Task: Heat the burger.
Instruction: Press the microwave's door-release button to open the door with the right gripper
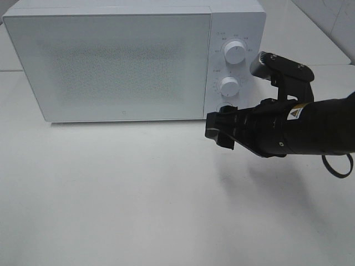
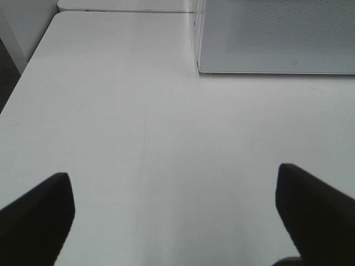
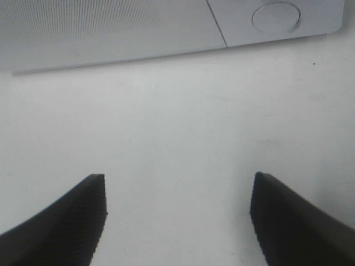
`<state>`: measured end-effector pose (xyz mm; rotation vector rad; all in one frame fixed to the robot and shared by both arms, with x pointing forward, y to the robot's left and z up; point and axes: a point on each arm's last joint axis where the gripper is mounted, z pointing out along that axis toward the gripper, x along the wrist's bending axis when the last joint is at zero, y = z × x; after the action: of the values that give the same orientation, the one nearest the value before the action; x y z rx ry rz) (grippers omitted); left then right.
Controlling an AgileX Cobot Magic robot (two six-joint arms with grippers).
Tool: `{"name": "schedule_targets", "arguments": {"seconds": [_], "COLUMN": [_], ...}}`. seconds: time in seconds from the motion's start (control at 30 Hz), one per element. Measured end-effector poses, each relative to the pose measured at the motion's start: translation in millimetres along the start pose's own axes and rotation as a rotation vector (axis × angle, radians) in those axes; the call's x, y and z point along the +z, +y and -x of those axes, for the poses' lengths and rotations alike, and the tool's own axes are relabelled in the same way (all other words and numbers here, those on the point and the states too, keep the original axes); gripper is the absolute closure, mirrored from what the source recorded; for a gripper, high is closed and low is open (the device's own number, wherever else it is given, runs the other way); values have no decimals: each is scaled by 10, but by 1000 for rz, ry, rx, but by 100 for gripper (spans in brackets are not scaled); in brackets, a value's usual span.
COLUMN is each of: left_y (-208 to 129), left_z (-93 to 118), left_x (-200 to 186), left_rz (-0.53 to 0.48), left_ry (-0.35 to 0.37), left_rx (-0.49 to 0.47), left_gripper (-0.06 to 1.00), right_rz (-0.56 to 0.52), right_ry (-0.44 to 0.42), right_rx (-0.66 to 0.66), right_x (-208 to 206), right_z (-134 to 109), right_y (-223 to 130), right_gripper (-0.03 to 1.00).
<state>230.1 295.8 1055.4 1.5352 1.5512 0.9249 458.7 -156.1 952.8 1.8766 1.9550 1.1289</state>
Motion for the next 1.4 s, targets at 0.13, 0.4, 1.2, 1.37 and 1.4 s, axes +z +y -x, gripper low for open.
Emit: {"name": "schedule_targets", "arguments": {"seconds": [0.13, 0.4, 1.2, 1.37, 1.4], "left_y": [0, 0, 0, 0, 0], "left_z": [0, 0, 0, 0, 0], "left_x": [0, 0, 0, 0, 0], "left_rz": [0, 0, 0, 0, 0], "left_ry": [0, 0, 0, 0, 0], "left_rx": [0, 0, 0, 0, 0], "left_gripper": [2, 2, 2, 2, 2], "right_rz": [-116, -335, -206, -111, -111], "right_ry": [7, -53, -48, -94, -94], "right_rx": [-131, -365, -455, -385, -385], "right_x": [-87, -347, -1853, -2192, -2192], "right_z": [-21, -68, -8, 149, 149], "right_y": [63, 196, 178, 116, 116], "right_gripper": [26, 26, 26, 26, 26]}}
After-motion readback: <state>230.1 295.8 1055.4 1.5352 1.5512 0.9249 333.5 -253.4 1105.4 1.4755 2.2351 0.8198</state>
